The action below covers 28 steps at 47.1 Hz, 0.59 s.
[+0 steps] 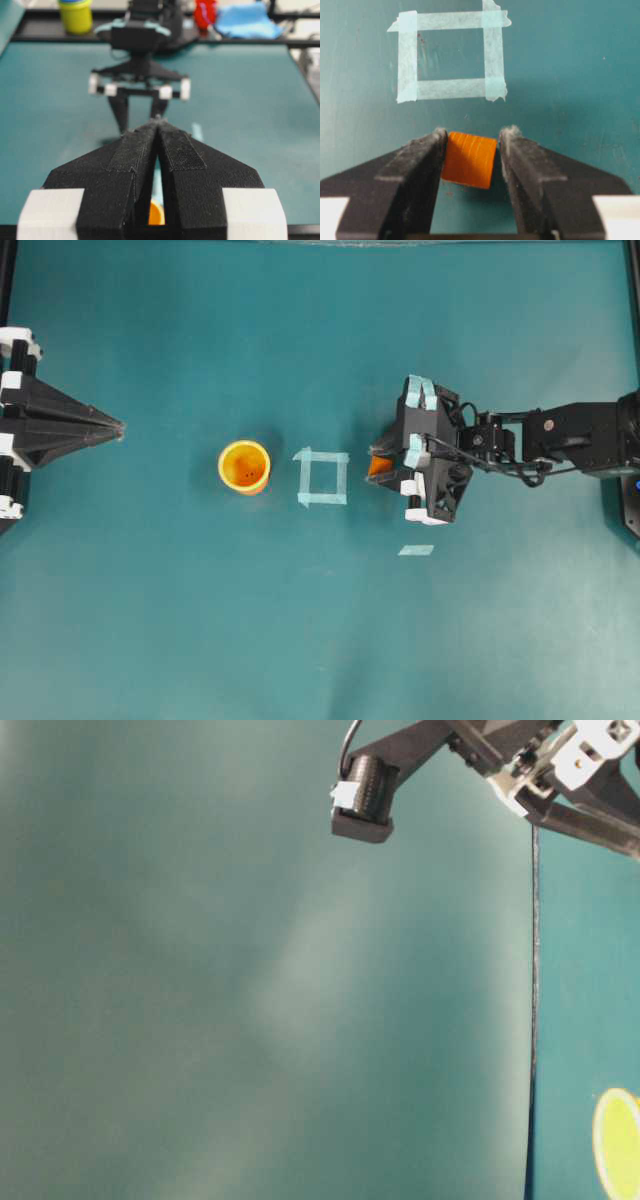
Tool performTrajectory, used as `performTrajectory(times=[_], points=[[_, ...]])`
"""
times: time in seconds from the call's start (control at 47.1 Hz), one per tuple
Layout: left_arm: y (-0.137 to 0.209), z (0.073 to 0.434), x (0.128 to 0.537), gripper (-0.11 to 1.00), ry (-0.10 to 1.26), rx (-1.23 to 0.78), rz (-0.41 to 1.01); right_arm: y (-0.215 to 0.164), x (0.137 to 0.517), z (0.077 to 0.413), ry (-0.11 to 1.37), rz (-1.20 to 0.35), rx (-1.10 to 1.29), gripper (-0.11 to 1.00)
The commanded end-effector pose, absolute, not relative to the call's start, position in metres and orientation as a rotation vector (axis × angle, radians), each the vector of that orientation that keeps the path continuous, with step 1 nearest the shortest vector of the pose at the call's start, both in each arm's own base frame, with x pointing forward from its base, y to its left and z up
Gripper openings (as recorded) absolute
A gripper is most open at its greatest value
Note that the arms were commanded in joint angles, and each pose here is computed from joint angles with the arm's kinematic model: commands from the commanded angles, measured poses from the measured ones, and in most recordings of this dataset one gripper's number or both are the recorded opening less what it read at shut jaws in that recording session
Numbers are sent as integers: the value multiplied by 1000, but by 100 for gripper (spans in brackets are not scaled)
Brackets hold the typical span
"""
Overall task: Move the block backward with right arm.
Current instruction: 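Lower the open right gripper around the orange block and close it, then lift the held orange block and carry it backward, away from the square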
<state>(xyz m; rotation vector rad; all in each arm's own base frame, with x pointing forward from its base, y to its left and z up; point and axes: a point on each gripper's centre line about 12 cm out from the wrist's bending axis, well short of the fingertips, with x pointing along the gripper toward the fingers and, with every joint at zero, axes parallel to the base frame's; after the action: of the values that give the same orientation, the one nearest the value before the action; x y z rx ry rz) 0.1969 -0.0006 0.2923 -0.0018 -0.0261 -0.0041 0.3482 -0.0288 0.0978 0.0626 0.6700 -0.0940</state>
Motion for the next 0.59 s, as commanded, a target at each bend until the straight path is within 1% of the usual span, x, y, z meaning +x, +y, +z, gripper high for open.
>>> performTrajectory(times=[0.0,0.17,0.297,0.488,0.573], points=[[-1,304,199,0,-55,-2,-6,-29,354,105,642,-94,64,53],[-1,304,199,0,-55,0,-6,-29,354,101,654,-96,68,53],[-1,302,199,0,-41,-2,-4,-29,354,100,662,-95,67,51],[-1,302,199,0,-34,-2,-4,-29,351,98,693,-104,91,42],[-1,301,199,0,-32,0,-6,-28,350,100,703,-111,113,41]])
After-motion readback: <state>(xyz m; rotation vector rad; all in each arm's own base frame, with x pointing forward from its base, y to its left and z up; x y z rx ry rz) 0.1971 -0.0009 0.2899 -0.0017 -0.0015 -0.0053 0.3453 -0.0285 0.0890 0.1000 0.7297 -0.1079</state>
